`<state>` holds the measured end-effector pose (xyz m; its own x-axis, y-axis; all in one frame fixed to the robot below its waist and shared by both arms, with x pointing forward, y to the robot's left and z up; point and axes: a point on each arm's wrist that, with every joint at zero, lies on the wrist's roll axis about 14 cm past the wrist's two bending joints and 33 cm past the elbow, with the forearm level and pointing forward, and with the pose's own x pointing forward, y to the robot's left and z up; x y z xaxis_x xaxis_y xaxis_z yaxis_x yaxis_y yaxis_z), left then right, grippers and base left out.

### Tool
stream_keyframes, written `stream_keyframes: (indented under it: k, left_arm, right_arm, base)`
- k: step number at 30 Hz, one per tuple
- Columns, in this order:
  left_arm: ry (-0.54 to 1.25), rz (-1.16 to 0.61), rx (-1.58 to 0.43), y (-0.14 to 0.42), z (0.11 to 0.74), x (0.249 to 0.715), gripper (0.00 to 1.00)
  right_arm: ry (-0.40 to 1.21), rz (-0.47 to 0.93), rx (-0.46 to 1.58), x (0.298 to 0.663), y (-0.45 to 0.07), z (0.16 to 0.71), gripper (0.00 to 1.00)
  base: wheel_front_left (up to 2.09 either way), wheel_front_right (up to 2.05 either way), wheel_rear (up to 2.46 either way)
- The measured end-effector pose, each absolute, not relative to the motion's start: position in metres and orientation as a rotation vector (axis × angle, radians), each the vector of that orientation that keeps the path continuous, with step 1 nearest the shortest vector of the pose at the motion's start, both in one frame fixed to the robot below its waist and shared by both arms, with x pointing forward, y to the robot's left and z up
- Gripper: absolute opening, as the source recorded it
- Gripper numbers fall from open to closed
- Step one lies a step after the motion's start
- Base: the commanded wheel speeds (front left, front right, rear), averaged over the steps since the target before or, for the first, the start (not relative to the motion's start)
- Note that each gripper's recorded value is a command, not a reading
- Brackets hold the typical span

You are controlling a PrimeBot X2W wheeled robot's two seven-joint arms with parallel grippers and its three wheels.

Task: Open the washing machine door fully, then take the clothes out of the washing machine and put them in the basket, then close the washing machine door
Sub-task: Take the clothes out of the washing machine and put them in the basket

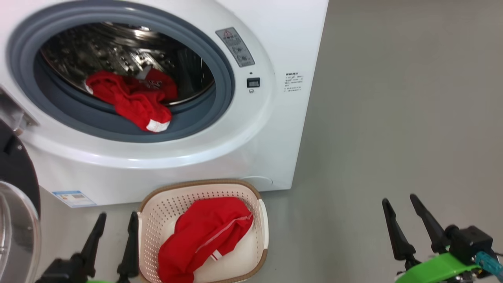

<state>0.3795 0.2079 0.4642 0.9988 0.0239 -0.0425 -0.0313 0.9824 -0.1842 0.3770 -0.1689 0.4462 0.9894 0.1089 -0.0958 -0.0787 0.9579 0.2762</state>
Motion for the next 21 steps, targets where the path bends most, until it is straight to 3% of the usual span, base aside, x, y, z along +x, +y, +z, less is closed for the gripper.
stream_keyframes:
  k: [8, 21]
  left_arm:
    - [0.019, 0.061, -0.185, 0.217, 0.471, 0.351, 1.00]
    - [0.019, 0.085, -0.201, 0.220, 0.470, 0.347, 1.00]
  right_arm:
    - [0.120, 0.066, 0.282, 0.358, -0.177, 0.444, 1.00]
    - [0.126, 0.059, 0.284, 0.356, -0.179, 0.442, 1.00]
  base:
    - [0.00, 0.00, 0.00]
    - [0.00, 0.00, 0.00]
